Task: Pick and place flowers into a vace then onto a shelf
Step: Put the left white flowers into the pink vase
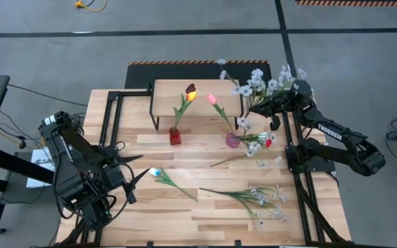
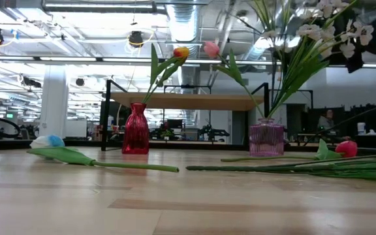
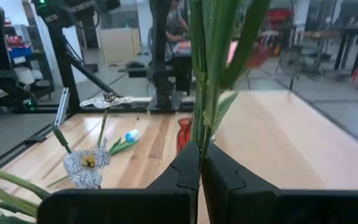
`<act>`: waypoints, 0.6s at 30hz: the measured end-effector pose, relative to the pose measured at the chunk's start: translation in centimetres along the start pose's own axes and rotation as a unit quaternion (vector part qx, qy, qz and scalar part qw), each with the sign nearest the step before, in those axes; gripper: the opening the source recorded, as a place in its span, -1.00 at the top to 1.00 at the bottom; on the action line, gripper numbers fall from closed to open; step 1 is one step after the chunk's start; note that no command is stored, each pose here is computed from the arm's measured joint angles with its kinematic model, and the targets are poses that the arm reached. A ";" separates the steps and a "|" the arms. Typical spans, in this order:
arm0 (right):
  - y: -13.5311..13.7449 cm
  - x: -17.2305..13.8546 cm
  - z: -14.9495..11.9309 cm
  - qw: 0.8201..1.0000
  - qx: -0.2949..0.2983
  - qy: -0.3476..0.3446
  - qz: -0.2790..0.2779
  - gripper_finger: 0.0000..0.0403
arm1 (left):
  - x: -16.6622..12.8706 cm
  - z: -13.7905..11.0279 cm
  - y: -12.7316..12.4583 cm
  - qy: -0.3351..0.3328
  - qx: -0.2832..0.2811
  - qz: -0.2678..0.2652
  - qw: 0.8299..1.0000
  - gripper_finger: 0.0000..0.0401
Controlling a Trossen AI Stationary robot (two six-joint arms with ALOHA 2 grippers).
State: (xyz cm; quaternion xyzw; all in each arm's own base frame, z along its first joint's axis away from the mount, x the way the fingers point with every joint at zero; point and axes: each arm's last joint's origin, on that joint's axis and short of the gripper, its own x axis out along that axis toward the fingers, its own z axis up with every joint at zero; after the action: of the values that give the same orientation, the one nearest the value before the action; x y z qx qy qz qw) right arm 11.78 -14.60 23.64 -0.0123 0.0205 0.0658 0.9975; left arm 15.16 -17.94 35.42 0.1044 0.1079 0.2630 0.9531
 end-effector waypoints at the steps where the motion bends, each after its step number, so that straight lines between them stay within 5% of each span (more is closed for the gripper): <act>1: 0.0 -0.1 -0.3 1.000 -0.005 -0.003 0.003 1.00 | 0.0 0.0 0.0 0.000 0.000 0.000 1.000 -0.06; 18: -0.8 2.2 -2.4 0.998 0.032 -0.006 0.059 1.00 | 0.3 0.0 0.1 0.001 0.004 0.006 1.000 -0.06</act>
State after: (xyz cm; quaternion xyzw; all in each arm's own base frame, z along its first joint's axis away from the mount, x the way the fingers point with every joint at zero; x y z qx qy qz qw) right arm 13.98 -15.19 21.14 0.0213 0.0177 0.1243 0.9919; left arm 15.36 -17.75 35.43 0.1080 0.1093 0.2682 0.9510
